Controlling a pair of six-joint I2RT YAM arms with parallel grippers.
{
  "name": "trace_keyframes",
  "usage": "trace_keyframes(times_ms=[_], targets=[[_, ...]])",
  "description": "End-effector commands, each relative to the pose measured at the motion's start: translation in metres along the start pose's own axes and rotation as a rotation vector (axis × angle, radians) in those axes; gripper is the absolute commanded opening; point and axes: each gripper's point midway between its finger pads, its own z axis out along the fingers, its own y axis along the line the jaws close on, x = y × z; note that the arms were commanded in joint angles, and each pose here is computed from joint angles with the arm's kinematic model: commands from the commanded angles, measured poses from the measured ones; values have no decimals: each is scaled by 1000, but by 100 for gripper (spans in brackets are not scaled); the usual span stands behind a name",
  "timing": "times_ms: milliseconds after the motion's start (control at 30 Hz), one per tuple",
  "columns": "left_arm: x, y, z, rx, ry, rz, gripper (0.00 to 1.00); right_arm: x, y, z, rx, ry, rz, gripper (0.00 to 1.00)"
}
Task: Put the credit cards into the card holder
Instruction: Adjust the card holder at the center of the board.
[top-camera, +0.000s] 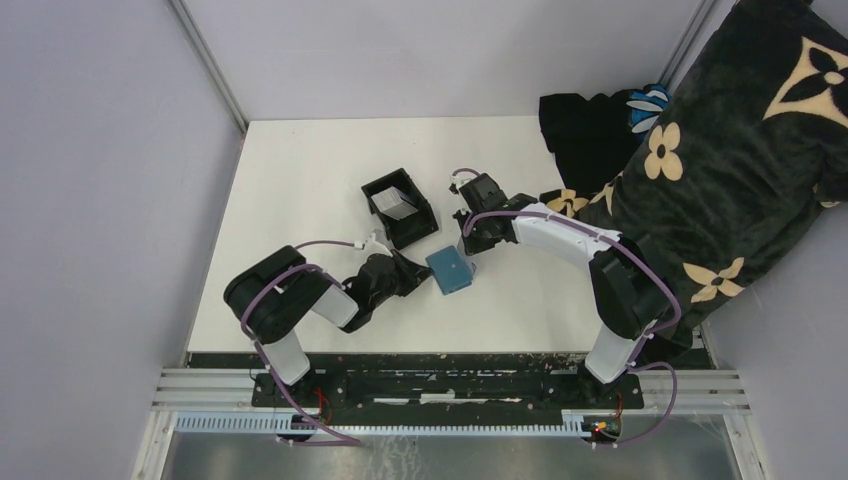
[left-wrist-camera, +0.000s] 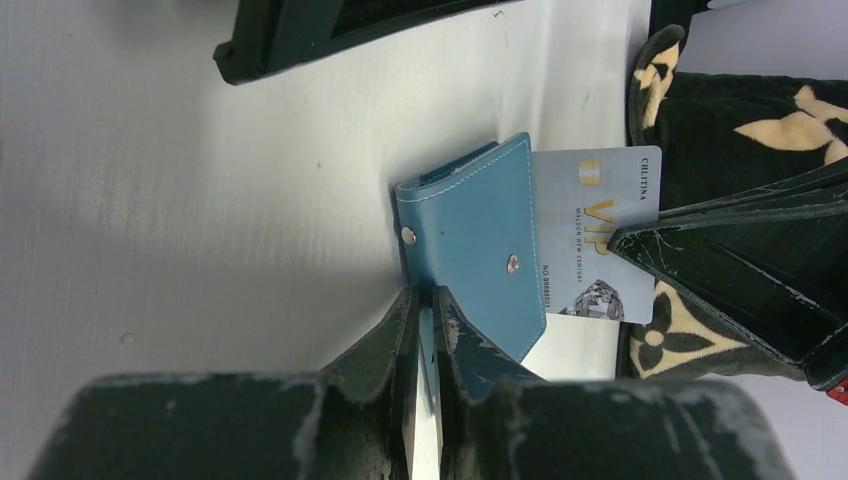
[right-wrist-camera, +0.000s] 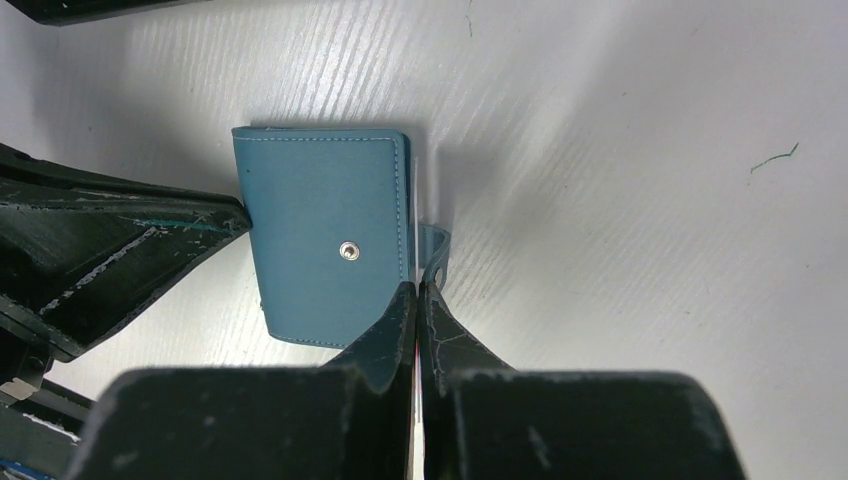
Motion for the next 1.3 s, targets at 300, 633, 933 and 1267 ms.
trace_keyframes(times_ms=[300, 633, 933, 1267], targets=[[4, 12, 6, -36, 18, 68, 15, -10, -1, -2, -23, -56, 25, 1], [6, 18, 4, -45, 22, 66, 14, -5, 2, 2, -114, -89, 144, 1], [7, 19, 2, -44, 22, 63, 14, -13, 6, -9, -139, -136, 181, 1], [8, 20, 2, -45, 25, 62, 13, -16, 7, -18, -142, -155, 186, 1]])
